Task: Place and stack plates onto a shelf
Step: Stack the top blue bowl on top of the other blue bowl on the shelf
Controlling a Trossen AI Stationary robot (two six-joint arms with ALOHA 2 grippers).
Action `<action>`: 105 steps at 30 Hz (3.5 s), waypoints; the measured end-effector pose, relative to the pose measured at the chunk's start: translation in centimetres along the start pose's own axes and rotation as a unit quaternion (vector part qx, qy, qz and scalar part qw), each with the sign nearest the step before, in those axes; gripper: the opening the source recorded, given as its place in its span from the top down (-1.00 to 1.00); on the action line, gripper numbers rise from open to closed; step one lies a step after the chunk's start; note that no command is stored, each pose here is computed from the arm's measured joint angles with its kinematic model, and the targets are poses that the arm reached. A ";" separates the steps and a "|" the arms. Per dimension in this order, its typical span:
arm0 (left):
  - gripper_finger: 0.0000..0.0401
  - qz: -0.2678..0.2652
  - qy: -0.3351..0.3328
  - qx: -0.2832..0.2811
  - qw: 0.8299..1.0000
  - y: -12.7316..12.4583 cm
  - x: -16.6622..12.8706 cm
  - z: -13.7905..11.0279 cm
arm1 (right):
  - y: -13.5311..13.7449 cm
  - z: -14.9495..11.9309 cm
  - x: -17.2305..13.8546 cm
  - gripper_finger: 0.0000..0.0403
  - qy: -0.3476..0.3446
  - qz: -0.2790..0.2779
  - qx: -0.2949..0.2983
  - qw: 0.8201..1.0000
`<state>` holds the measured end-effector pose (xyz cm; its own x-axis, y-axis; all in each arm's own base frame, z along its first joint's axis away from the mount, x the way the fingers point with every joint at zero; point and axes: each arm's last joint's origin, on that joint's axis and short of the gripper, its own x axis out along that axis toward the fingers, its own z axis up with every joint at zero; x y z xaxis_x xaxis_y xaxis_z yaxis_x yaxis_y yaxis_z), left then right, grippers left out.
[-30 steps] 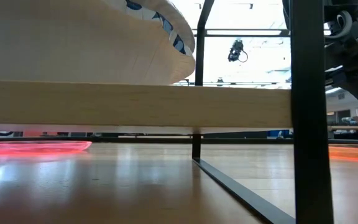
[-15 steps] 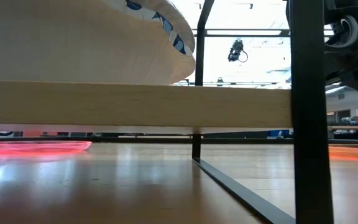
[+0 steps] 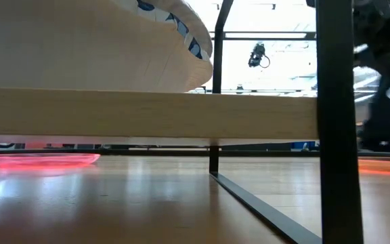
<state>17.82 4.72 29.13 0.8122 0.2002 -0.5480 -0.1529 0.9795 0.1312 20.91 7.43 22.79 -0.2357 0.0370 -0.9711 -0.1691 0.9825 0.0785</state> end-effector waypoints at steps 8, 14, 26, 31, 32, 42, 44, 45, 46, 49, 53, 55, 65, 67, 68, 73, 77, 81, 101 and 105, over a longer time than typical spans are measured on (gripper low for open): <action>0.02 0.000 0.000 0.000 1.000 0.0 0.0 0.0 | -0.1 -0.2 -2.7 0.86 -0.007 -0.051 0.001 0.999; 0.02 0.000 0.000 0.000 1.000 0.0 0.0 0.0 | -0.6 -0.3 -3.7 0.97 -0.010 -0.080 0.010 0.997; 0.02 0.000 0.000 0.000 1.000 0.0 0.0 0.0 | -3.3 -0.7 -4.1 0.96 0.010 -0.114 0.051 0.992; 0.02 0.000 0.000 0.000 1.000 0.0 0.0 0.0 | -4.6 -0.8 -4.2 0.96 0.016 -0.118 0.063 0.991; 0.02 0.000 0.000 0.000 1.000 0.0 0.0 0.0 | -4.8 -0.8 -4.2 0.96 0.017 -0.118 0.065 0.991; 0.02 0.000 0.000 0.001 1.000 0.0 0.0 0.0 | -7.3 -0.8 -6.3 0.96 -0.017 -0.115 0.086 0.990; 0.02 0.000 0.000 0.001 1.000 0.0 0.0 0.0 | -7.8 -0.9 -7.5 0.96 -0.038 -0.117 0.088 0.988; 0.02 0.000 0.000 0.000 1.000 0.0 0.0 0.0 | -8.1 -0.9 -8.1 0.96 -0.048 -0.120 0.089 0.988; 0.02 0.000 0.000 0.001 1.000 0.0 0.0 0.0 | -8.5 -1.0 -8.8 0.96 -0.060 -0.125 0.092 0.986; 0.02 0.000 0.000 0.001 1.000 0.0 0.0 0.0 | -9.5 -1.2 -10.8 0.96 -0.098 -0.149 0.105 0.978; 0.02 0.000 0.000 0.001 1.000 0.0 0.0 0.0 | -11.1 -1.2 -13.2 0.96 -0.176 -0.172 0.137 0.959; 0.02 0.000 0.000 0.000 1.000 0.0 0.0 0.0 | -11.8 -1.0 -14.4 0.96 -0.225 -0.179 0.154 0.945; 0.02 0.000 0.000 0.000 1.000 0.0 0.0 0.0 | -13.7 1.0 -17.9 0.96 -0.436 -0.157 0.175 0.869; 0.02 0.000 0.000 0.000 1.000 0.0 0.0 0.0 | -13.8 1.3 -18.3 0.96 -0.462 -0.155 0.183 0.854; 0.02 0.000 0.000 0.000 1.000 0.0 0.0 0.0 | -13.9 1.3 -18.5 0.96 -0.471 -0.155 0.188 0.848; 0.02 0.001 -0.005 -0.004 1.000 0.0 0.0 0.1 | -14.3 1.5 -19.2 0.96 -0.503 -0.167 0.252 0.809; 0.02 0.003 -0.034 -0.028 0.999 0.1 0.0 0.7 | -14.7 1.5 -19.6 0.96 -0.521 -0.183 0.297 0.779; 0.02 0.009 -0.073 -0.037 0.997 0.2 -0.1 1.4 | -14.9 1.6 -20.0 0.96 -0.540 -0.190 0.303 0.762; 0.02 0.070 -0.265 -0.111 0.955 1.1 -1.4 4.9 | -15.1 2.0 -21.9 0.96 -0.619 -0.196 0.298 0.700; 0.02 0.072 -0.295 -0.111 0.946 1.2 -1.8 5.4 | -15.2 2.1 -22.4 0.96 -0.639 -0.196 0.296 0.682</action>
<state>19.26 5.41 34.71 0.9367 0.3489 0.0281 -0.3476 0.9366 -0.0441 30.77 -7.90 42.86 0.8074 -0.4926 -0.3248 0.5263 0.8501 0.0188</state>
